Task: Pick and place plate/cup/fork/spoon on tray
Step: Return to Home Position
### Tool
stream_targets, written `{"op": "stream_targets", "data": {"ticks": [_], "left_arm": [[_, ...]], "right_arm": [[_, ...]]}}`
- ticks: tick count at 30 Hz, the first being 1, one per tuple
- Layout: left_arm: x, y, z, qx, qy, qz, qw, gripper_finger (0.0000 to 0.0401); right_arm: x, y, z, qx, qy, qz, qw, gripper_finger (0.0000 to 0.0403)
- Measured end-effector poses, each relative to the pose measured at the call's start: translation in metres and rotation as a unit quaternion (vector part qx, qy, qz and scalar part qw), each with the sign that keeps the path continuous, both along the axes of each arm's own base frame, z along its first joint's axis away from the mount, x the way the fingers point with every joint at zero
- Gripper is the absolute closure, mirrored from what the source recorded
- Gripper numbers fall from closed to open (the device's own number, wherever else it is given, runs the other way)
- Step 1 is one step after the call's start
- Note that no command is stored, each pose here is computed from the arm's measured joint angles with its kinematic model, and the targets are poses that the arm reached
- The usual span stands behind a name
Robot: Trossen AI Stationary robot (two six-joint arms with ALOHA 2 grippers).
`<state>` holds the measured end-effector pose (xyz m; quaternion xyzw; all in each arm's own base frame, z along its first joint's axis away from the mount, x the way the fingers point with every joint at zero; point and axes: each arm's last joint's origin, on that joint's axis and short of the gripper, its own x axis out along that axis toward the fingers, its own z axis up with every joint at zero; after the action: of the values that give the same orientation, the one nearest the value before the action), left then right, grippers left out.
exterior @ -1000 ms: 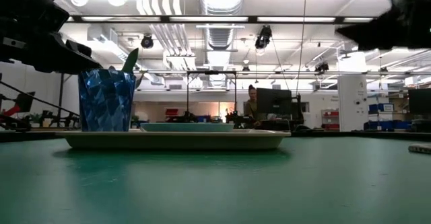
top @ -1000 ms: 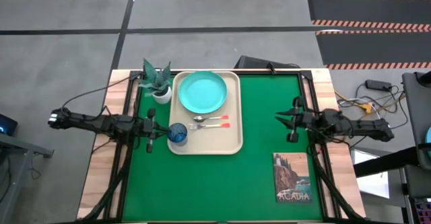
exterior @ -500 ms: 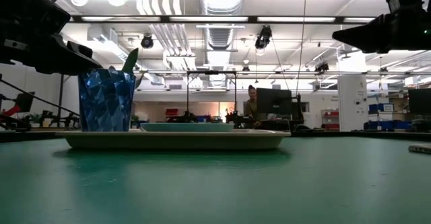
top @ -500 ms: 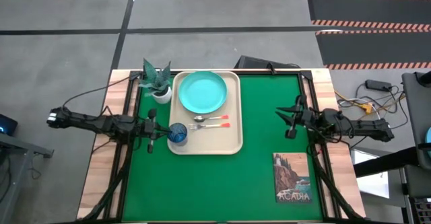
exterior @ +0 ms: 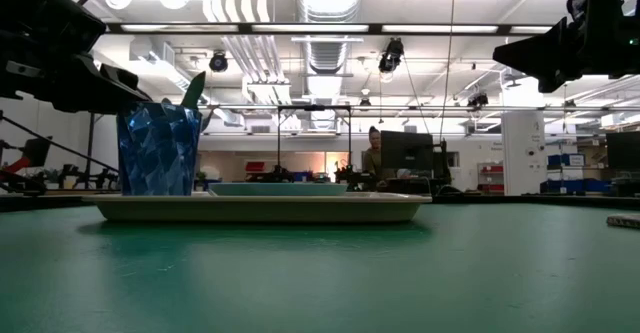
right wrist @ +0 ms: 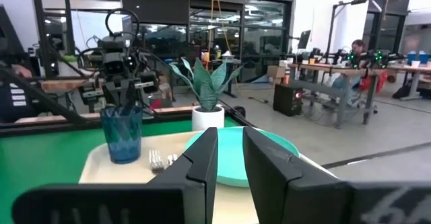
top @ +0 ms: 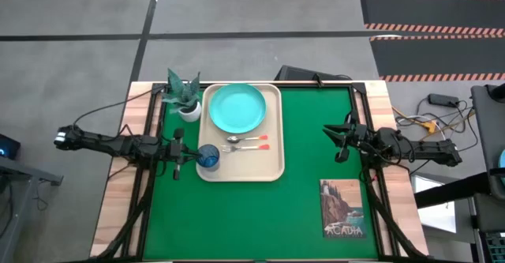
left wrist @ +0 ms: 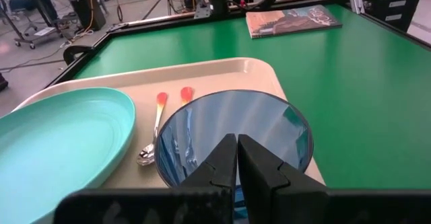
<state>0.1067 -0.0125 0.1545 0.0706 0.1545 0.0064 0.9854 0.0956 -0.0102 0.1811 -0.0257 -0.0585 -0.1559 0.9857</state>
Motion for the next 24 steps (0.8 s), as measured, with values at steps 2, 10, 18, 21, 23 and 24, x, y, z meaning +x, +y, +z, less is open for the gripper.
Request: {"op": "stream_targets", "data": {"ticks": [2,10,18,21,23,24], "left_arm": [[0.0001,0.0,0.0,0.0,-0.001,0.0,1.0,0.04],[0.0006,-0.0001,-0.0007,0.0,0.002,0.0,1.0,0.04],[0.0009,-0.0002,-0.0025,0.0,0.003,0.0,1.0,0.04],[0.0009,-0.0002,-0.0027,0.001,0.004,0.0,1.0,0.04],[0.0008,-0.0001,-0.0025,0.001,0.004,0.0,1.0,0.04],[0.0008,-0.0002,-0.0023,0.001,0.004,0.0,1.0,0.04]], "right_arm": [[0.0001,0.0,-0.0001,0.0,0.0,0.0,1.0,0.0339],[0.0001,0.0,-0.0001,-0.009,0.003,-0.001,1.0,0.0339],[0.0001,0.0,-0.0001,-0.009,0.003,-0.001,1.0,0.0339],[0.0001,0.0,-0.0001,-0.008,0.003,-0.001,1.0,0.0339],[0.0001,0.0,-0.0001,-0.009,0.003,-0.001,1.0,0.0339],[0.0001,0.0,-0.0001,-0.009,0.003,-0.001,1.0,0.0339]]}}
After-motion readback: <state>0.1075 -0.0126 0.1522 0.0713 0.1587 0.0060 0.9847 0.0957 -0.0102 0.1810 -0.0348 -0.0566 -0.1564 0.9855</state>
